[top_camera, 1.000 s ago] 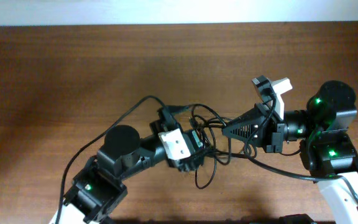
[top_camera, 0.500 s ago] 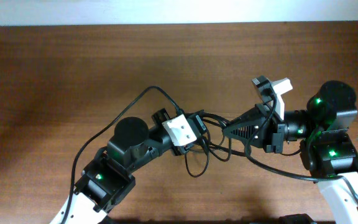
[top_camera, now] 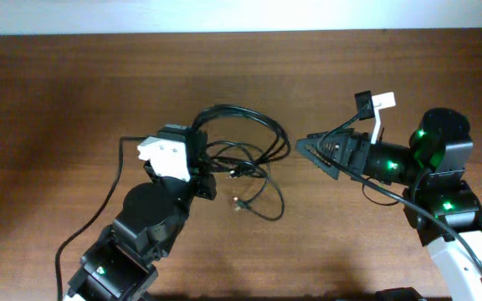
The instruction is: Untangle cables
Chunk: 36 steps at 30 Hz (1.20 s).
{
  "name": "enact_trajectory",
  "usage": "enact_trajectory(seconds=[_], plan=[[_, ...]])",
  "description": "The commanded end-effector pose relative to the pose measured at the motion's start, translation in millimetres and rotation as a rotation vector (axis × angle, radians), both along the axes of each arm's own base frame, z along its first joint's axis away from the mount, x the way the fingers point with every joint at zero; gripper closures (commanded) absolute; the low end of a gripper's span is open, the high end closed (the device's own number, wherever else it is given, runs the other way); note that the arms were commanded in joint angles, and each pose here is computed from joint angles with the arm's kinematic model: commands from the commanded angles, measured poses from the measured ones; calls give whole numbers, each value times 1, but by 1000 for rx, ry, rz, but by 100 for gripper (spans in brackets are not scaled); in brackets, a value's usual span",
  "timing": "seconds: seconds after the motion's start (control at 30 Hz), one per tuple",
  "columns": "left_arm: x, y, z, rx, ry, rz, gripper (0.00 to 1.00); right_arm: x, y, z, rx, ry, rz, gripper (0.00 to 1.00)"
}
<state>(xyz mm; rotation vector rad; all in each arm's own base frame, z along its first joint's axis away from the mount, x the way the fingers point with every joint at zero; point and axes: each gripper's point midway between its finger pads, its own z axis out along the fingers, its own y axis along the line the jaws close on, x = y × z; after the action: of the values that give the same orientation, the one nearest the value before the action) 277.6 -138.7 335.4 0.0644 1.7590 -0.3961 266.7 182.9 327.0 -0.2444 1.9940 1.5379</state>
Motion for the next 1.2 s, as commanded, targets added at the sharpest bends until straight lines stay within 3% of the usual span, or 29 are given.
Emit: enact_trajectory(seconds=[0.0, 0.03, 0.2, 0.33, 0.37, 0.47, 0.57, 0.8, 0.87, 0.93, 1.07, 1.17], plan=[[0, 5, 8, -306, 65, 75, 100, 0, 3, 5, -6, -22, -5, 1], [-3, -4, 9, -375, 94, 33, 100, -1, 7, 4, -15, -32, -1, 1], [-17, -62, 15, -414, 146, -292, 100, 8, 10, -2, -65, -58, -68, 1], [-43, -92, 12, -406, 212, -518, 100, 51, -26, -22, -188, -33, -385, 1], [-56, -102, 13, -408, 235, -610, 100, 64, -49, -38, -267, 5, -538, 1], [-73, -111, 15, -387, 240, -725, 100, 68, -105, -81, -488, 133, -816, 1], [-73, -103, 23, -348, 162, -704, 100, 58, -128, -100, -599, 200, -899, 1], [-27, -58, 20, -334, 94, -322, 100, 30, -110, -125, -615, 331, -747, 1], [-18, -46, 16, -321, 91, -237, 100, 24, -96, -120, -603, 289, -644, 1], [-14, -36, 8, -299, 107, -173, 100, 13, -70, -96, -583, 89, -441, 1], [-19, -45, 6, -301, 124, -232, 100, -29, -31, -44, -505, -333, -118, 1], [-29, -59, 10, -316, 131, -328, 100, -57, -14, -24, -422, -475, 32, 1]])
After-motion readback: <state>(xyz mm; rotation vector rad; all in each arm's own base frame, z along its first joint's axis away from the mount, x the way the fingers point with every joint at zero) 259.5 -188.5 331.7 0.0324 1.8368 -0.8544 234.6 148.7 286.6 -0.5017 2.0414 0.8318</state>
